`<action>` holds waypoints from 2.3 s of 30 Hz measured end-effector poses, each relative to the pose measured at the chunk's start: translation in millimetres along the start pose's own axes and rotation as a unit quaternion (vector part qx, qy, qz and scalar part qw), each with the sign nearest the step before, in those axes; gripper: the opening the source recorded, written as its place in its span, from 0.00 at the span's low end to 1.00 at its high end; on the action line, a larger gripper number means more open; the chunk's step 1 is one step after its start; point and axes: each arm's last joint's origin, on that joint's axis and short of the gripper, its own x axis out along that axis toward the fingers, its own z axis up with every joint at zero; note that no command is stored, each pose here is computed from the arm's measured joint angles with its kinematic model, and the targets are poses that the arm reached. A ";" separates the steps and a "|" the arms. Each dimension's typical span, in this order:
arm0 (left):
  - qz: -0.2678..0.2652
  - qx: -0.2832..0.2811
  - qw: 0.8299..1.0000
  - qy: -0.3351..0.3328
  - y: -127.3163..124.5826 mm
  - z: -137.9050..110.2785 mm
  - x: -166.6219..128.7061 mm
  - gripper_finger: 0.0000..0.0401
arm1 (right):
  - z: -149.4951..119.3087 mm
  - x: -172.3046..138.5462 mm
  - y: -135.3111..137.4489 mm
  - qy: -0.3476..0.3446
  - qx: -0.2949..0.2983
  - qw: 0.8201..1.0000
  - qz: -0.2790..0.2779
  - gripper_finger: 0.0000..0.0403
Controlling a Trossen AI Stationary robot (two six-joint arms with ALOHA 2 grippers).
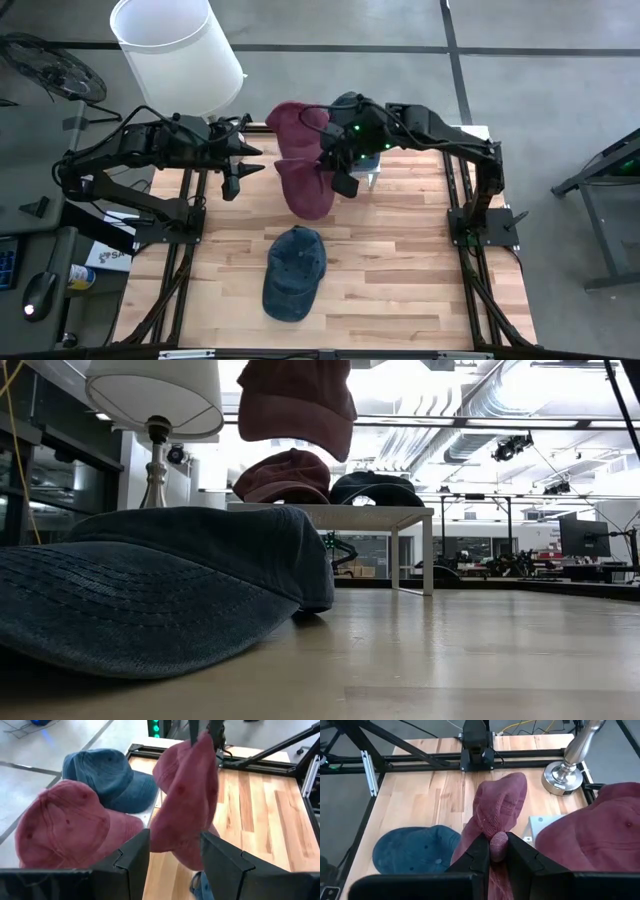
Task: Pick & Place hat
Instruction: Stack the red cap on top of the red cap on the shelf
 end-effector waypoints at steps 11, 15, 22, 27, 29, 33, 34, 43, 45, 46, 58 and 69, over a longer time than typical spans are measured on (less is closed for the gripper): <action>-0.001 -0.001 1.000 -0.004 -0.1 0.7 0.0 0.42 | 1.6 3.1 27.6 -0.007 0.011 1.000 -0.004 0.09; -0.007 -0.001 1.000 -0.003 -0.4 0.7 0.0 0.42 | 2.9 3.6 35.2 -0.016 0.021 1.000 -0.014 0.09; -0.017 -0.001 1.000 -0.002 -1.1 0.7 0.1 0.42 | 5.1 3.8 46.5 -0.032 0.028 0.999 -0.024 0.09; -0.029 -0.001 1.000 -0.001 -1.7 0.5 0.1 0.42 | 6.5 3.8 48.6 -0.040 0.032 0.998 -0.025 0.09; -0.032 -0.001 0.999 0.000 -1.9 0.5 0.1 0.42 | 7.5 3.6 48.6 -0.045 0.032 0.998 -0.025 0.09; -0.035 0.000 0.999 0.003 -2.0 -0.2 0.1 0.42 | 8.6 3.4 48.3 -0.050 0.033 0.998 -0.025 0.09; -0.035 0.000 0.999 0.005 -2.0 -0.5 0.1 0.42 | 8.5 3.4 48.5 -0.050 0.032 0.998 -0.025 0.09; -0.034 0.001 0.999 0.011 -1.9 -1.7 0.1 0.42 | 8.5 3.1 46.8 -0.050 0.004 0.998 -0.049 0.09; -0.034 0.001 0.999 0.011 -1.9 -1.7 0.1 0.42 | 8.6 3.1 45.6 -0.050 -0.003 0.997 -0.050 0.09; -0.034 0.001 0.999 0.011 -1.9 -1.7 0.1 0.42 | 8.7 3.1 44.4 -0.050 -0.006 0.997 -0.051 0.09; -0.036 0.000 0.999 0.015 -2.0 -2.4 0.0 0.42 | 8.9 2.9 40.2 -0.049 -0.015 0.998 -0.045 0.09; -0.038 0.002 0.999 0.016 -2.1 -2.7 0.0 0.42 | 8.9 2.9 39.8 -0.049 -0.014 0.998 -0.046 0.09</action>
